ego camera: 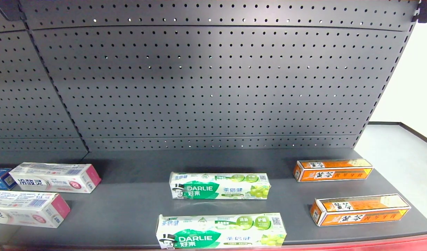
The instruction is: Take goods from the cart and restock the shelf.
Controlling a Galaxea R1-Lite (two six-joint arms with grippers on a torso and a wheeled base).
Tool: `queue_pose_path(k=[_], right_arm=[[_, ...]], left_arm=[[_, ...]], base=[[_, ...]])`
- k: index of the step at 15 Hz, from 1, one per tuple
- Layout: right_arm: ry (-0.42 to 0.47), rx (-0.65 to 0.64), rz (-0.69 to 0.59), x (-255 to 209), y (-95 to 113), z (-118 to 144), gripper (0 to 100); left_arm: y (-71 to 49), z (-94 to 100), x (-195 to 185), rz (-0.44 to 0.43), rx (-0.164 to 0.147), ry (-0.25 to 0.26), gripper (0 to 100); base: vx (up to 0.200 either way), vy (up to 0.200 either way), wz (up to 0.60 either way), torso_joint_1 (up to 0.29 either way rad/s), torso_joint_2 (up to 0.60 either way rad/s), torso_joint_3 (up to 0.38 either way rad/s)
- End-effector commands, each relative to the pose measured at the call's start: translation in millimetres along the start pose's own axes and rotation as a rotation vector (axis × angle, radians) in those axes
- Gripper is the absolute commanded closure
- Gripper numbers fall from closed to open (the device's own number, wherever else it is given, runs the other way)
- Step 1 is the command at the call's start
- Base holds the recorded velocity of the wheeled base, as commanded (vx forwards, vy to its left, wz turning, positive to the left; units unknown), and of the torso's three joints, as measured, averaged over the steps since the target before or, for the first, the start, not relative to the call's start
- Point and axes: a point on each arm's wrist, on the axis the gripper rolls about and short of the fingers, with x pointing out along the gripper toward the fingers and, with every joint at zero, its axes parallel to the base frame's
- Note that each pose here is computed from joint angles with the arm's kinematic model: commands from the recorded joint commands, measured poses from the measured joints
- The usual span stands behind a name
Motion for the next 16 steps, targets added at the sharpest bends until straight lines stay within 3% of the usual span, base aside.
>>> queue_pose_path(k=[1, 3, 5, 6, 8, 10, 12, 15, 16], right_arm=[[-0.046, 0.012, -0.055, -4, -1, -1, 0], [-0.054, 0.017, -0.057, -4, -1, -1, 0], [-0.063, 0.009, 0.148, -4, 4, -1, 0], [-0.059, 0.007, 0.179, -4, 5, -1, 0], [-0.051, 0.006, 0.183, -5, 5, -1, 0], [-0.050, 0.006, 0.158, -4, 4, -1, 0], [-0.041, 0.008, 0.056, -4, 2, -1, 0], [-0.042, 0.004, 0.045, -4, 2, -1, 0], [-0.041, 0.004, 0.037, -4, 1, -1, 0]], left_arm=[[-0.2, -3.7, 2, -0.004, 0.002, 0.016, 0], [-0.7, -11.1, 5, -0.009, 0.004, 0.022, 0], [-2.6, -24.1, 11, -0.060, 0.003, 0.008, 0], [-3.0, -27.1, 13, -0.071, 0.003, 0.006, 0], [-4.3, -39.5, 17, -0.095, 0.007, 0.019, 0], [-4.2, -40.0, 17, -0.086, -0.001, 0.026, 0], [-1.5, -40.3, 16, 0.034, 0.006, 0.052, 0], [0.8, -40.7, 14, 0.184, 0.027, 0.049, 0], [0.8, -41.0, 14, 0.194, 0.040, 0.043, 0]], base=[[0.000, 0.000, 0.00, 0.000, 0.00, 0.000], [0.000, 0.000, 0.00, 0.000, 0.00, 0.000], [0.000, 0.000, 0.00, 0.000, 0.00, 0.000], [0.000, 0.000, 0.00, 0.000, 0.00, 0.000], [0.000, 0.000, 0.00, 0.000, 0.00, 0.000], [0.000, 0.000, 0.00, 0.000, 0.00, 0.000], [0.000, 0.000, 0.00, 0.000, 0.00, 0.000], [0.000, 0.000, 0.00, 0.000, 0.00, 0.000], [0.000, 0.000, 0.00, 0.000, 0.00, 0.000]])
